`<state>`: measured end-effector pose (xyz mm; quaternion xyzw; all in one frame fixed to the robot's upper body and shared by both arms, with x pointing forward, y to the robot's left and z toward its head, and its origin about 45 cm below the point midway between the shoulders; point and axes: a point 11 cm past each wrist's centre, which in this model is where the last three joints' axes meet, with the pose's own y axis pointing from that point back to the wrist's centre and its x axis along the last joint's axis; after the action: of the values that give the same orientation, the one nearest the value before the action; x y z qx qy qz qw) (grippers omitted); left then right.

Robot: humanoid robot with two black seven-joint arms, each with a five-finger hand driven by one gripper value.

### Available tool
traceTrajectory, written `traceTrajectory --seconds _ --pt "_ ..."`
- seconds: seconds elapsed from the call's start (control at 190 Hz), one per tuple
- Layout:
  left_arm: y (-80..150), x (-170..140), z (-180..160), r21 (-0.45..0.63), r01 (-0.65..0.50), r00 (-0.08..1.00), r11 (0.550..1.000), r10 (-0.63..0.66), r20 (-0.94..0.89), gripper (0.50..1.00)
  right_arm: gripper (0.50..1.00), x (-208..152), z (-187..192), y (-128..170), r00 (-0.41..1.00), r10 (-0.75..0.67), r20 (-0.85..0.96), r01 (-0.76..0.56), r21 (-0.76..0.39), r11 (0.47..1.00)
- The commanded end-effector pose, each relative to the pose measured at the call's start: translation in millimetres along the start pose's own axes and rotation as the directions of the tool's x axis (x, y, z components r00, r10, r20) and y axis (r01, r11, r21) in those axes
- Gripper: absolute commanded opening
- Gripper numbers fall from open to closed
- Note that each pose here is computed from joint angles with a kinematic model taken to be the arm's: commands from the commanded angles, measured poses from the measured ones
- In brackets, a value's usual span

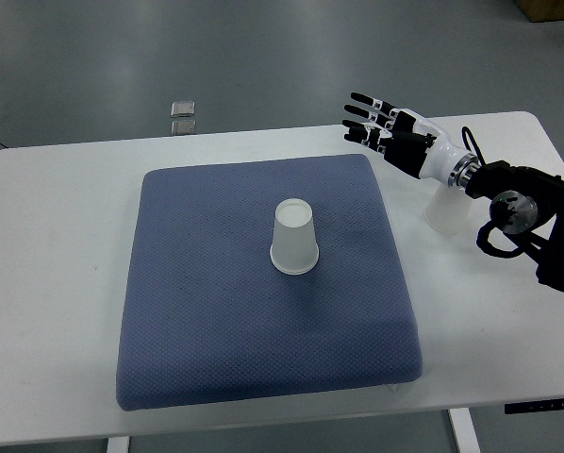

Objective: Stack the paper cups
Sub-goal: 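Move the right hand toward the second white paper cup beside the pad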

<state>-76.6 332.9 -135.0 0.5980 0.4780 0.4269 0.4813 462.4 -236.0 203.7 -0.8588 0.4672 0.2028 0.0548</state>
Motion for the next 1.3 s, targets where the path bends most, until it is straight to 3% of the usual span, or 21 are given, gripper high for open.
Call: traceTrajectory --seconds 0.0,0.311,0.622,0.949,1.128,1.297 --pt "0 0 0 0.000 0.000 1.000 1.000 0.000 0.000 1.000 0.924 -3 3 -2 1.000 -0.005 0.005 0.005 -0.001 1.000" --pt "0 1 6 -0.012 -0.002 1.000 1.000 0.002 0.003 1.000 0.924 6 -2 5 1.000 0.012 -0.016 -0.012 -0.009 1.000" --pt "2 5 21 -0.037 -0.015 1.000 0.999 0.015 0.007 1.000 0.924 37 -40 32 0.991 0.027 -0.133 -0.029 -0.014 0.999" --pt "2 5 21 -0.037 -0.015 1.000 0.999 0.015 0.007 1.000 0.921 51 -76 51 0.854 -0.061 -0.517 -0.040 -0.182 0.982" --pt "2 5 22 -0.037 -0.015 1.000 0.999 0.015 0.006 1.000 0.921 68 -90 75 0.653 -0.176 -0.736 -0.129 -0.337 0.932" --pt "2 5 22 -0.037 -0.015 1.000 0.999 0.015 0.006 1.000 0.921 73 -82 84 0.552 -0.261 -0.792 -0.179 -0.418 0.891"
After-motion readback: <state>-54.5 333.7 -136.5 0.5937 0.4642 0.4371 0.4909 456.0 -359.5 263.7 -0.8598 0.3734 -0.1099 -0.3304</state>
